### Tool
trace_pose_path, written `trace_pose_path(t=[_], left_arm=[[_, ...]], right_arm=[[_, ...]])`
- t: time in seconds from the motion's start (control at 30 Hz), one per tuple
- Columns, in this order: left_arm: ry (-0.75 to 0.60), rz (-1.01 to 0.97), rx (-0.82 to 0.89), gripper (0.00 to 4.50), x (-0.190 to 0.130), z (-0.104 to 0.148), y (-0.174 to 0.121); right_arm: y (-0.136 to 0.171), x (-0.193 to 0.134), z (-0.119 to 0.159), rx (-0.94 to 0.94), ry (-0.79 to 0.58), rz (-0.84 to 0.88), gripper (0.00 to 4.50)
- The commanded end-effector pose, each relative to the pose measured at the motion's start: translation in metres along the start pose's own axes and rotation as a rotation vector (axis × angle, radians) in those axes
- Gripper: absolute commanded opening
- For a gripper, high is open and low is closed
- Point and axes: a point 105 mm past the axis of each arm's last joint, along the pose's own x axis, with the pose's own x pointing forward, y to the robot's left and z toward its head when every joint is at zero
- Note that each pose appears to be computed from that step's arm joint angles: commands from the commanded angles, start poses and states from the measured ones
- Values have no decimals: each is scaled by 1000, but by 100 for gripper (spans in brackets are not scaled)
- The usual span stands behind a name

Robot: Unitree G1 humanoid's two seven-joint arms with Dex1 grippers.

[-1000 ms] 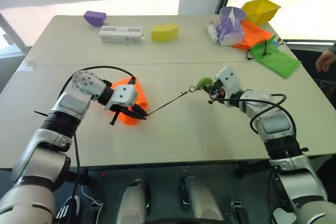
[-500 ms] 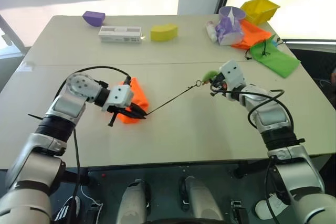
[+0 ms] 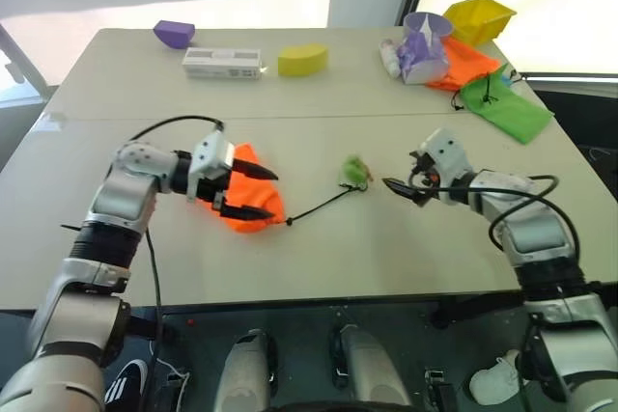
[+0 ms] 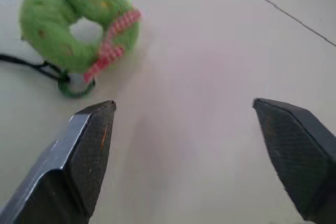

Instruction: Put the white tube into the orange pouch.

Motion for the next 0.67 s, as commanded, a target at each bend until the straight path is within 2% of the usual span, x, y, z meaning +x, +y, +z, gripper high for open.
trace_pose_path(t=[0.03,0.13,0.17,0.3,0.43,0.67], left_arm=[[-103,273,-39,387,-28,12,24],[-58,523,3,387,-48,-5,28],[-13,581,-39,387,-54,-17,27],[28,699,-193,387,-80,-48,7],[1,751,-308,387,-101,-62,-16],[55,821,-302,387,-115,-76,-37]], right_arm=[[-2,-28,41,-46,-191,13,441],[29,-41,46,-64,-270,139,441],[38,-45,47,-60,-293,171,441],[73,-51,45,-19,-331,289,441],[79,-44,28,49,-256,319,441],[77,-36,22,50,-226,317,441]])
